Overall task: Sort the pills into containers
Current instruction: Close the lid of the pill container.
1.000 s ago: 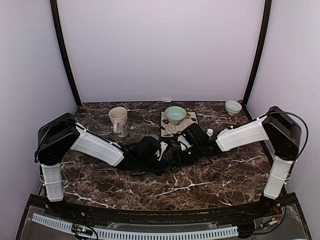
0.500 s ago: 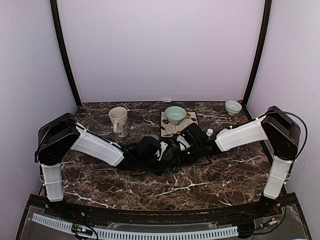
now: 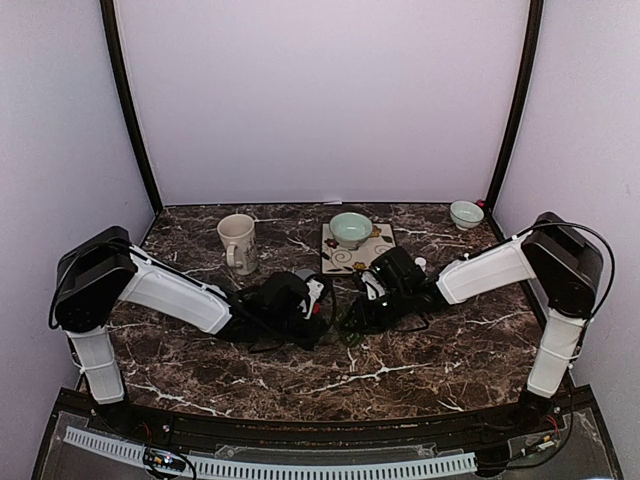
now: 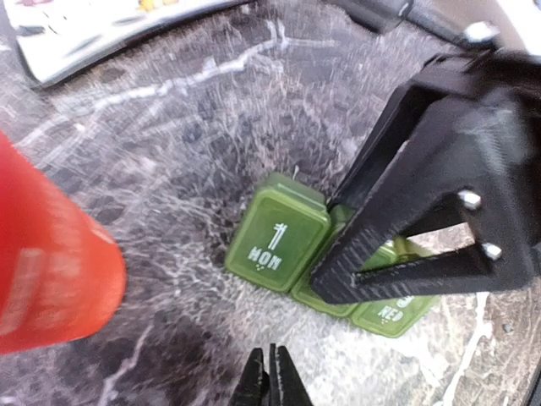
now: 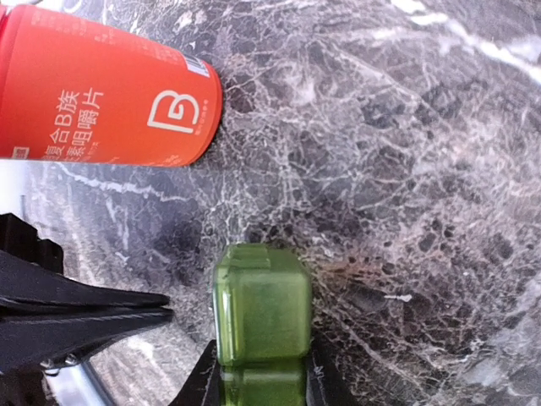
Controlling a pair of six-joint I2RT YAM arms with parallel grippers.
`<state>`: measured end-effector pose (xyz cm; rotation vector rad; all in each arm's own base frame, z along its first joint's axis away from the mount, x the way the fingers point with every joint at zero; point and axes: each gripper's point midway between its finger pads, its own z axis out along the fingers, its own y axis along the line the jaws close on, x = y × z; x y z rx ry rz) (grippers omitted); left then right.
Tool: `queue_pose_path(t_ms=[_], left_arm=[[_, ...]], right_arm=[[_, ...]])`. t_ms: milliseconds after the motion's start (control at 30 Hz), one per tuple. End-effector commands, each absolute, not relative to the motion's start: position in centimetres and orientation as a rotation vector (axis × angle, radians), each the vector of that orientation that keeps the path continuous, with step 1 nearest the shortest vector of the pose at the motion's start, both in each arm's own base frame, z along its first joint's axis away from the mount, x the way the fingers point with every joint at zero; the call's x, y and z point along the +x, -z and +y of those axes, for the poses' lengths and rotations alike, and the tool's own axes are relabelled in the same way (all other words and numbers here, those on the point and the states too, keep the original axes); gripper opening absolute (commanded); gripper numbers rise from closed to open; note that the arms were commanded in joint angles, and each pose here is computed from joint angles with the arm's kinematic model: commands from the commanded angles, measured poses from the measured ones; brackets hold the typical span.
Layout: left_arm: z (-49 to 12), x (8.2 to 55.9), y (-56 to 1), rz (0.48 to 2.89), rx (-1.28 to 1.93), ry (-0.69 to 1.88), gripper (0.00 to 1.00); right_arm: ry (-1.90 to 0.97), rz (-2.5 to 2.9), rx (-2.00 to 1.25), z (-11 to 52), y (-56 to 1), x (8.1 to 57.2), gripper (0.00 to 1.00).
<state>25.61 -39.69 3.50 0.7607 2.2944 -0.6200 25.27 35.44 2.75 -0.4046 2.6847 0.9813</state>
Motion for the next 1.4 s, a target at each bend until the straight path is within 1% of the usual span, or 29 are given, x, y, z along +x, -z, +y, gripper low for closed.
queue_pose_path(t_ms=[0,133,267,367,533,733,967,1367], left_arm=[[-38.6,25.8,-6.5,2.223,0.685,0.658,0.05],[-38.4,25.1,-7.8,2.175,0.683,0.729,0.10],[-37.7,24.9,-7.7,2.175,0.677,0.718,0.12],[-37.3,24.7,-7.8,2.170,0.667,0.716,0.14],[-36.9,24.6,-7.7,2.171,0.660,0.714,0.15],[-36.7,24.4,-7.4,2.180,0.659,0.713,0.15],[-36.8,24.5,-7.5,2.177,0.658,0.715,0.15],[-36.8,24.6,-7.6,2.171,0.654,0.716,0.15]], right_arm=[[-1.198,2.664,-0.355,36.6,-4.3,24.4,0.08],[-1.362,2.642,-0.316,37.5,-4.9,23.8,0.10],[-1.501,2.615,-0.309,38.4,-5.6,23.2,0.13],[-1.537,2.618,-0.322,38.8,-5.6,22.9,0.19],[-1.470,2.669,-0.349,38.7,-4.3,22.8,0.32],[-1.334,2.711,-0.381,38.1,-2.8,23.2,0.41],[-1.215,2.724,-0.388,37.2,-2.4,23.9,0.44],[-0.861,2.697,-0.418,34.5,-3.0,26.5,0.46]])
